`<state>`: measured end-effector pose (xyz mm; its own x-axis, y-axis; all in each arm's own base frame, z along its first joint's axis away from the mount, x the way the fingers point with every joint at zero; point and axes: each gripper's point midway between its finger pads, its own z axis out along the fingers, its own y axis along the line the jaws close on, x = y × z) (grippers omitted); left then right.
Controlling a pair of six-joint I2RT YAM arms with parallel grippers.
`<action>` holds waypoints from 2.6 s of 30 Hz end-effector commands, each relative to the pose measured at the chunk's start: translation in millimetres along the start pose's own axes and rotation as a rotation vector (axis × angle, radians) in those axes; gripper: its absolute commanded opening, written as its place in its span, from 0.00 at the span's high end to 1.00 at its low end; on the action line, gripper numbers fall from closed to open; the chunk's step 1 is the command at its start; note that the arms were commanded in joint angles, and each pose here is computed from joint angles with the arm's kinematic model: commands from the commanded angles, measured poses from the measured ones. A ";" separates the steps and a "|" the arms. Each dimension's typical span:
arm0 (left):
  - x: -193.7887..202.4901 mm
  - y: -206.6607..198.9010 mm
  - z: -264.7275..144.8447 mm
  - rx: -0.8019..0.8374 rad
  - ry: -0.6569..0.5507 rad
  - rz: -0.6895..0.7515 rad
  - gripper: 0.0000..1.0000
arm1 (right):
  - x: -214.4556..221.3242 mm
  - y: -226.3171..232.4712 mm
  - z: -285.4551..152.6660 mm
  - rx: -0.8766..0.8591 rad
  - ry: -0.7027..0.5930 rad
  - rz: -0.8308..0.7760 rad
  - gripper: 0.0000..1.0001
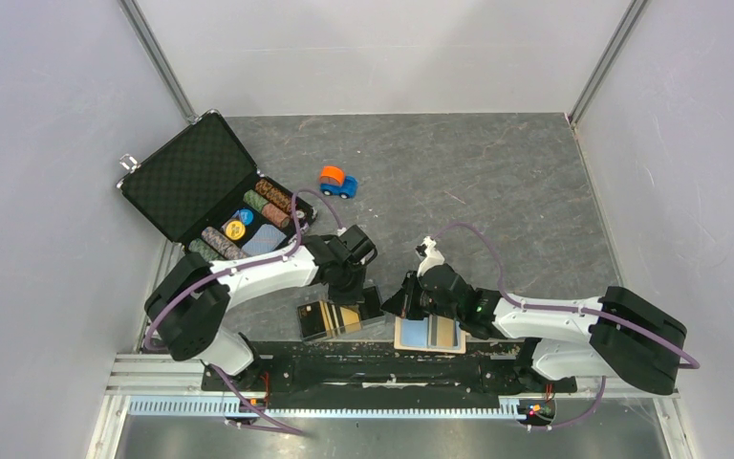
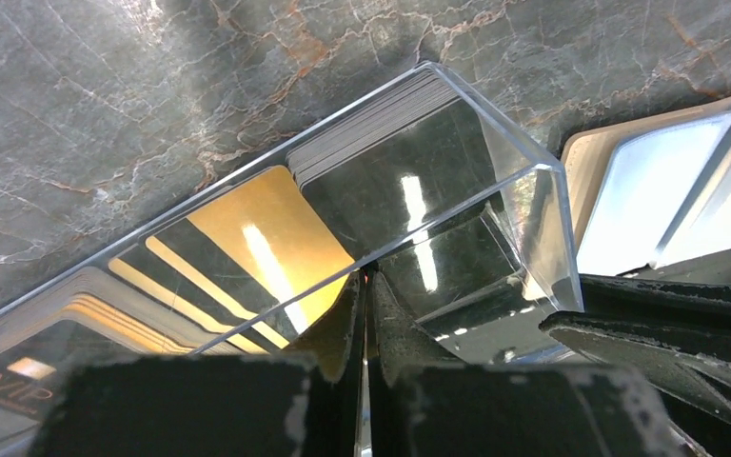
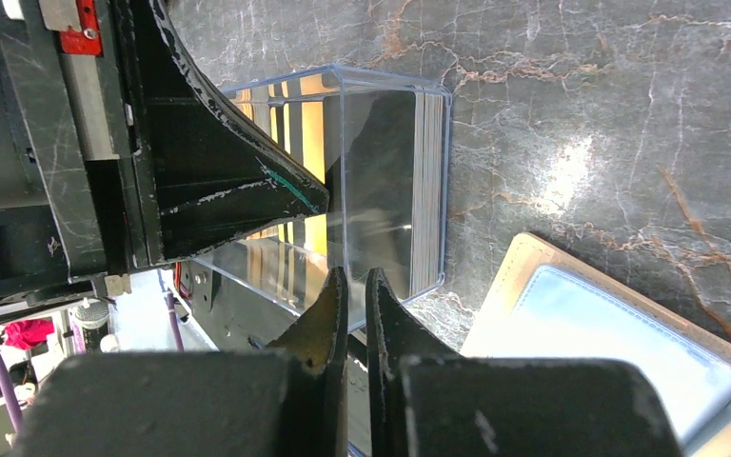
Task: Put the credit cards into the card holder
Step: Pick up the credit card from the storage box.
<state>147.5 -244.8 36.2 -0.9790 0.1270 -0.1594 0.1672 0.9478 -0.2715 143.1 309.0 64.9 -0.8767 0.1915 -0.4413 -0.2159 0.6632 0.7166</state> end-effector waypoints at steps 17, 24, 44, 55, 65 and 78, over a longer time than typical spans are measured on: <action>-22.8 -32.3 -18.3 0.006 -0.085 0.055 0.85 | -12.3 38.7 -0.8 -0.114 -0.016 -0.002 1.00; -24.2 -33.5 -21.2 0.009 -0.095 0.055 0.78 | -12.7 39.6 -1.0 -0.117 -0.016 -0.003 1.00; -17.9 -25.6 -25.0 0.040 -0.146 -0.019 0.52 | -12.9 39.8 -2.0 -0.117 -0.017 -0.006 1.00; -8.7 -17.7 4.6 -0.008 -0.071 -0.013 0.64 | -12.6 39.4 -2.0 -0.116 -0.016 -0.008 1.00; -13.2 -26.6 3.5 0.010 -0.069 0.005 0.96 | -12.4 39.6 -1.8 -0.116 -0.014 -0.010 1.00; -29.0 -42.2 -24.6 0.087 -0.170 0.001 0.95 | -11.6 40.4 -1.0 -0.118 -0.009 -0.012 1.00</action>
<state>144.3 -248.1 40.4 -0.9759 0.1182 -0.1837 0.1577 0.9630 -0.2186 143.1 309.1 65.2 -0.8741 0.1725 -0.4540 -0.2343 0.6692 0.7052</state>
